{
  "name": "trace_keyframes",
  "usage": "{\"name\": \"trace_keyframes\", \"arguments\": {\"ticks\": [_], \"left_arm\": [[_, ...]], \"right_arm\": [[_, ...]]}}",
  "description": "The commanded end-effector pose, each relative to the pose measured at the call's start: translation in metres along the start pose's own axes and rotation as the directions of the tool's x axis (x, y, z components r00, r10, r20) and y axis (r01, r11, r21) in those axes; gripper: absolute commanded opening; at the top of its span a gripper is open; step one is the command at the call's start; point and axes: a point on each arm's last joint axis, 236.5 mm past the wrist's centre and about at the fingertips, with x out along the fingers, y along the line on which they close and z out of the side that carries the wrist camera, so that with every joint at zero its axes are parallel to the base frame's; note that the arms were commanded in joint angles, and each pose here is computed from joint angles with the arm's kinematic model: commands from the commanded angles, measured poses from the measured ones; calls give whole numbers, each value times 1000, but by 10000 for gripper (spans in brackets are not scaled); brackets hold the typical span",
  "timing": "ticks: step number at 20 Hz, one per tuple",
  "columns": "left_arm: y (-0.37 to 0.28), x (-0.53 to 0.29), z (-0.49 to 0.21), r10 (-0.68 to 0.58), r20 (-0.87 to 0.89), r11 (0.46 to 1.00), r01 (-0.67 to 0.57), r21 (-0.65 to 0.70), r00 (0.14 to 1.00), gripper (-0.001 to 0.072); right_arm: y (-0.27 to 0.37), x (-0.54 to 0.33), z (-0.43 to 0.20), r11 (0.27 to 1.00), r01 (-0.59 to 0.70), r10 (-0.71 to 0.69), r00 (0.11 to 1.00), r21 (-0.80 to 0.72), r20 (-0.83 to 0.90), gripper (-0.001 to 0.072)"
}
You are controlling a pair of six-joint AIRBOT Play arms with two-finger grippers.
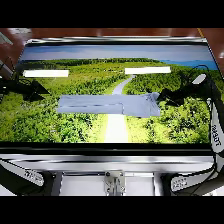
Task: Fold the shirts.
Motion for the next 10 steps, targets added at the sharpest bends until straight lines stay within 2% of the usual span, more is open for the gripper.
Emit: {"name": "trace_keyframes", "arguments": {"ticks": [1, 5, 6, 10], "left_arm": [[-12, -18, -5, 0, -2, 1000, 0, 19, 1000, 533], [-27, -22, -15, -8, -29, 999, 9, 50, 1000, 523], [-31, -22, -15, -7, -26, 998, 9, 59, 1000, 498], [-45, -19, -17, -19, -31, 996, 21, 88, 999, 497]], "right_arm": [[2, 15, -9, 990, -122, 127, 990, 70, -68, 668], [9, 53, -13, 971, -196, 212, 971, 137, -112, 668], [14, 60, -13, 965, -222, 239, 964, 141, -115, 669], [31, 79, -15, 940, -289, 314, 941, 181, -126, 660]]}}
